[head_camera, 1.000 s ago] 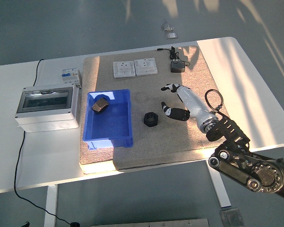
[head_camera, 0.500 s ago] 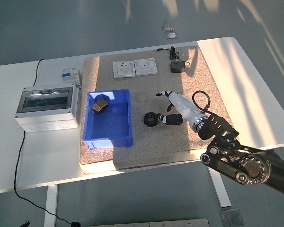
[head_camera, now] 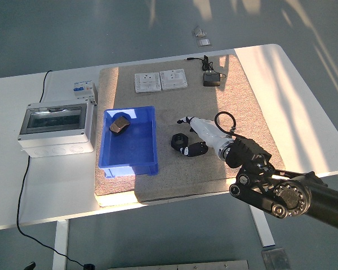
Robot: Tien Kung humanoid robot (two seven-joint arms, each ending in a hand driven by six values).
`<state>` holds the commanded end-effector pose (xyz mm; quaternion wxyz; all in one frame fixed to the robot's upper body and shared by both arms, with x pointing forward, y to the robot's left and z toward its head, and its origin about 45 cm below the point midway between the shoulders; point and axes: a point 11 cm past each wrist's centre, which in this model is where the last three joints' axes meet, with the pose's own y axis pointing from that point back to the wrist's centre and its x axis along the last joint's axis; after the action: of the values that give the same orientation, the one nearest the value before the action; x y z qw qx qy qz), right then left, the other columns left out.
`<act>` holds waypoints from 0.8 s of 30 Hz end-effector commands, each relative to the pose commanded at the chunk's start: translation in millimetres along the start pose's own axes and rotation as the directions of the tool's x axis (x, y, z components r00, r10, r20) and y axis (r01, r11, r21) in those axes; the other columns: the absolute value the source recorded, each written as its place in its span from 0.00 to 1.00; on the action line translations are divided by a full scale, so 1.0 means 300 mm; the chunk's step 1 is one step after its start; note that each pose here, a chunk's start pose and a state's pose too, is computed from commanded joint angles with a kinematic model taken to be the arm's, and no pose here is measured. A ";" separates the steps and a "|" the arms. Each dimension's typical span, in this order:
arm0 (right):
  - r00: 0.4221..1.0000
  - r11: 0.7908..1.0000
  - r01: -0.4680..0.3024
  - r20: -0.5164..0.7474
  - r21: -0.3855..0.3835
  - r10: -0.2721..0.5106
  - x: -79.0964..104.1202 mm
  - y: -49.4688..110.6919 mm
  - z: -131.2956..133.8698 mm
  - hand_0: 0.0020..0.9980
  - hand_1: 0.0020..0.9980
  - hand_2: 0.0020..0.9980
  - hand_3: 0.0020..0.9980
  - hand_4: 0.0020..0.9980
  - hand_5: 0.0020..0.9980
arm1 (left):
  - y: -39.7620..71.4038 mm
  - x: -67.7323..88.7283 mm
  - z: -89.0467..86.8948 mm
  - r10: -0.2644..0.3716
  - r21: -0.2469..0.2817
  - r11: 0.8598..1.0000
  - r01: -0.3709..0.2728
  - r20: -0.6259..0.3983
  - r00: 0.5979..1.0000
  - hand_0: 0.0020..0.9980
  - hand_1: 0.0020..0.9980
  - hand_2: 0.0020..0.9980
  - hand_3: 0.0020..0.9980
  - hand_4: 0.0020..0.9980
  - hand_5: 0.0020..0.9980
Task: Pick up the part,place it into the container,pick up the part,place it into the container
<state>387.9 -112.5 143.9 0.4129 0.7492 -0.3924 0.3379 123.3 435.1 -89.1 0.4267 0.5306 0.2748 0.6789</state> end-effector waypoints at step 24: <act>0.989 0.999 0.031 -0.142 -0.020 -0.034 -0.058 -0.004 -0.028 0.94 0.66 0.52 0.63 0.58 0.06 | 0.000 -0.002 0.008 -0.003 -0.007 1.000 0.003 -0.005 1.000 0.67 0.66 0.70 0.58 0.56 0.69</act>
<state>379.3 -99.3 132.6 0.4518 0.7259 -0.3526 0.3802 125.5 434.4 -88.8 0.4288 0.5270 0.2745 0.6805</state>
